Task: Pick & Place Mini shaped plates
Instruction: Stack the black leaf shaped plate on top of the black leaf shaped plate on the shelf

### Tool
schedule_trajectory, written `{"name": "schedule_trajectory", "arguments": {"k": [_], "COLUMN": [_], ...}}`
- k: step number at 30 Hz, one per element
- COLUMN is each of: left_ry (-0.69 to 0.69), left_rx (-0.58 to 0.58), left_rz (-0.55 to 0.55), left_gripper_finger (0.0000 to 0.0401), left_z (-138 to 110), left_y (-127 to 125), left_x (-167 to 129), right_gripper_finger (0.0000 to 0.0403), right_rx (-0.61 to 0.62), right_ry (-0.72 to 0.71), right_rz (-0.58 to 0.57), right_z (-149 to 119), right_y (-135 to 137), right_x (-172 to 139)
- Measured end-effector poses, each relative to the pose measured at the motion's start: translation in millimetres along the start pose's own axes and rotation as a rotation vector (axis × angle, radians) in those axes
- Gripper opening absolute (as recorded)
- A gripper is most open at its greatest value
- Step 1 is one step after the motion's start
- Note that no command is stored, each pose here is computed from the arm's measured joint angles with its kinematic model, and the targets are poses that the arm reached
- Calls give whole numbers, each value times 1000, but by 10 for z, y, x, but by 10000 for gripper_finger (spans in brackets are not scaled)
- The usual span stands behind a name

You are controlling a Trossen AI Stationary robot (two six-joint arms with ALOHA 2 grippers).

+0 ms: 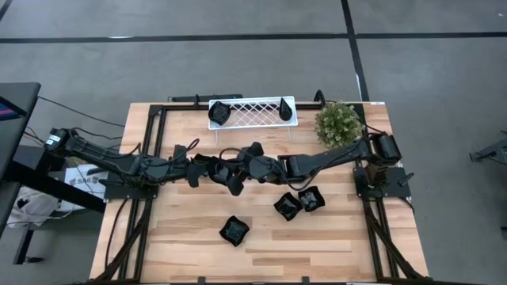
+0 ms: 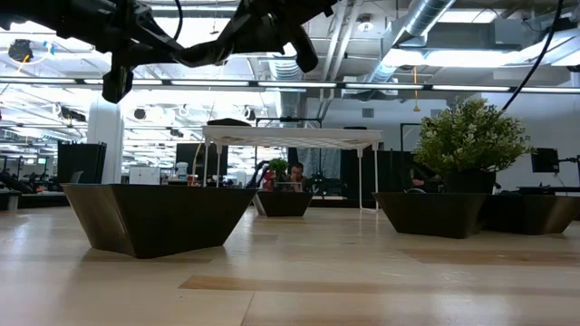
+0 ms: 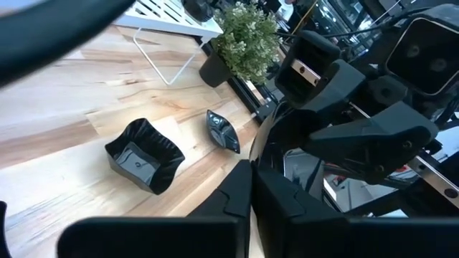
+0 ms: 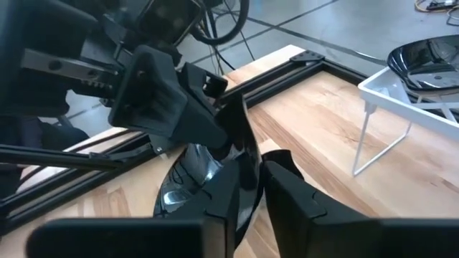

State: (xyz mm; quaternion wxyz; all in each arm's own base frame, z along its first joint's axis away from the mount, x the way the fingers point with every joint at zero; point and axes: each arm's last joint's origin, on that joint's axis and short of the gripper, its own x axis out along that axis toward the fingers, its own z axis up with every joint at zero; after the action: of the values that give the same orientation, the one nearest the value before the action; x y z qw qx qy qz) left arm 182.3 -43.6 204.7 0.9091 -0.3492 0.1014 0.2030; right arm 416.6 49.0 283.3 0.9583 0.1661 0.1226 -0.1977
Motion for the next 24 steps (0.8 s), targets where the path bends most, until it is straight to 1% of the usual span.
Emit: {"name": "schedule_trajectory", "arguments": {"k": [8, 17, 24], "left_ry": [25, 76, 135], "left_rx": [-3, 23, 55], "left_rz": [-23, -58, -43], "left_gripper_finger": [10, 8, 8], "left_z": [-6, -22, -58], "left_y": [-9, -16, 18], "left_x": [0, -3, -7], "right_gripper_finger": [100, 163, 203], "right_rx": [-5, -10, -3], "right_ry": [-24, -20, -35], "right_rz": [7, -1, 2], "right_z": [22, 18, 75], "right_y": [15, 8, 8], "right_x": [-3, -3, -47]}}
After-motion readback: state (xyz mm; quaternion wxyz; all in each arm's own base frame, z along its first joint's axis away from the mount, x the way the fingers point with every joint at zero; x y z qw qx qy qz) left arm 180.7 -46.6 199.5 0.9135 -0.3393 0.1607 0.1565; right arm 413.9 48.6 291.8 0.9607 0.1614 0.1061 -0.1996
